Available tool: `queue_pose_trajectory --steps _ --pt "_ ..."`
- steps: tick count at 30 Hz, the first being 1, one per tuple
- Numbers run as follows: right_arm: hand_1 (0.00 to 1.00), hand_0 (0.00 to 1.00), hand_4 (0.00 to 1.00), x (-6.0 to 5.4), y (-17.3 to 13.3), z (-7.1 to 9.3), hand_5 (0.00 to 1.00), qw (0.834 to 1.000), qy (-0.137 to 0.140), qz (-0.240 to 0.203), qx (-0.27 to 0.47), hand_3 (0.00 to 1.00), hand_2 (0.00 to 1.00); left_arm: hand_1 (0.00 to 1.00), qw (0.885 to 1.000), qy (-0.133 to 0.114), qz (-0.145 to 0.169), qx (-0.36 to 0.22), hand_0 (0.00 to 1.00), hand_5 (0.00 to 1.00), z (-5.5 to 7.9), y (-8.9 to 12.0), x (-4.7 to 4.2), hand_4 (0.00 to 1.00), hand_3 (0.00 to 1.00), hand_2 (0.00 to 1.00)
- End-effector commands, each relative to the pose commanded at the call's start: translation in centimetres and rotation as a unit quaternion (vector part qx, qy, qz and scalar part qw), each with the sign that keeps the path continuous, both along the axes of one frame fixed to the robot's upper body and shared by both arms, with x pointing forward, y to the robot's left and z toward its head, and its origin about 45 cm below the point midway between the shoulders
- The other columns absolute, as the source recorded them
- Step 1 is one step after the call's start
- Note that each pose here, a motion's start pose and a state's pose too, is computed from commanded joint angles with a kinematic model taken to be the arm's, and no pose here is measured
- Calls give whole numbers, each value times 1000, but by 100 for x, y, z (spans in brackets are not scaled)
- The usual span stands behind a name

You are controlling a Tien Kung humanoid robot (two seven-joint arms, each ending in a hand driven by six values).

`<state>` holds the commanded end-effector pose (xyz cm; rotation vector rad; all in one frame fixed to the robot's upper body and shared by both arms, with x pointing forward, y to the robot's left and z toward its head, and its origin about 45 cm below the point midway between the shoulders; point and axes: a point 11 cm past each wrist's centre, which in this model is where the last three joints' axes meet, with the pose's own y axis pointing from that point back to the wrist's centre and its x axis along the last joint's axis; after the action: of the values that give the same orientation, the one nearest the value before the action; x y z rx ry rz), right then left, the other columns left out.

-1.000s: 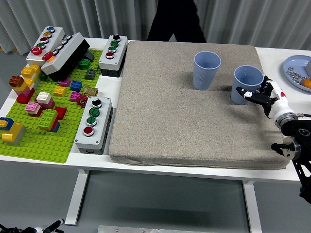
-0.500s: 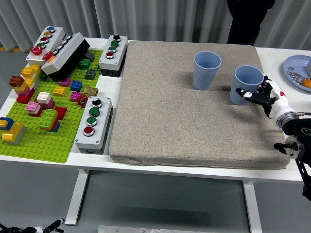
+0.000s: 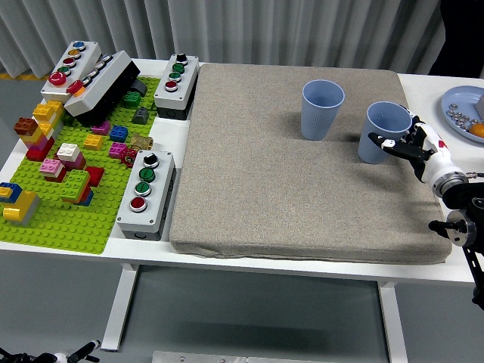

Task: Pick cup pour cup place

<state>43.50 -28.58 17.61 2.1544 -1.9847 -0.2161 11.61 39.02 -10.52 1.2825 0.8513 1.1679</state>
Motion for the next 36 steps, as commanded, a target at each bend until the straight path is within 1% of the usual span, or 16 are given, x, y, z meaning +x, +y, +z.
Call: queue_pose_trajectory --steps 10,18,25,30,32,34,36 --pt "954 988 872 -8 -19 13 284 1000 0 1 -5 998 998 858 1000 1 2 -1 840 998 -7 -3 -22 595 787 895" --pt "958 985 862 -71 -52 -26 279 1000 7 6 -13 998 998 858 1000 3 5 -1 840 998 -9 7 -43 595 786 895" --pt "959 985 861 -96 -125 -23 278 1000 8 1 -16 998 998 858 1000 5 7 -1 840 998 -17 5 -74 595 786 895" --pt "957 994 861 -154 -165 -7 279 1000 8 6 -19 998 998 858 1000 4 9 -1 841 998 -19 7 -85 596 786 895" --pt "957 994 861 -208 -194 15 279 1000 6 12 -24 998 998 858 1000 4 10 -1 841 998 -19 11 -87 596 786 895" --pt "957 994 861 -237 -213 28 279 1000 5 13 -27 998 998 858 1000 4 11 0 841 998 -18 15 -91 596 786 895" --pt "956 992 862 -311 -239 54 280 999 2 20 -34 998 998 857 1000 5 12 0 841 998 -19 23 -101 596 785 894"
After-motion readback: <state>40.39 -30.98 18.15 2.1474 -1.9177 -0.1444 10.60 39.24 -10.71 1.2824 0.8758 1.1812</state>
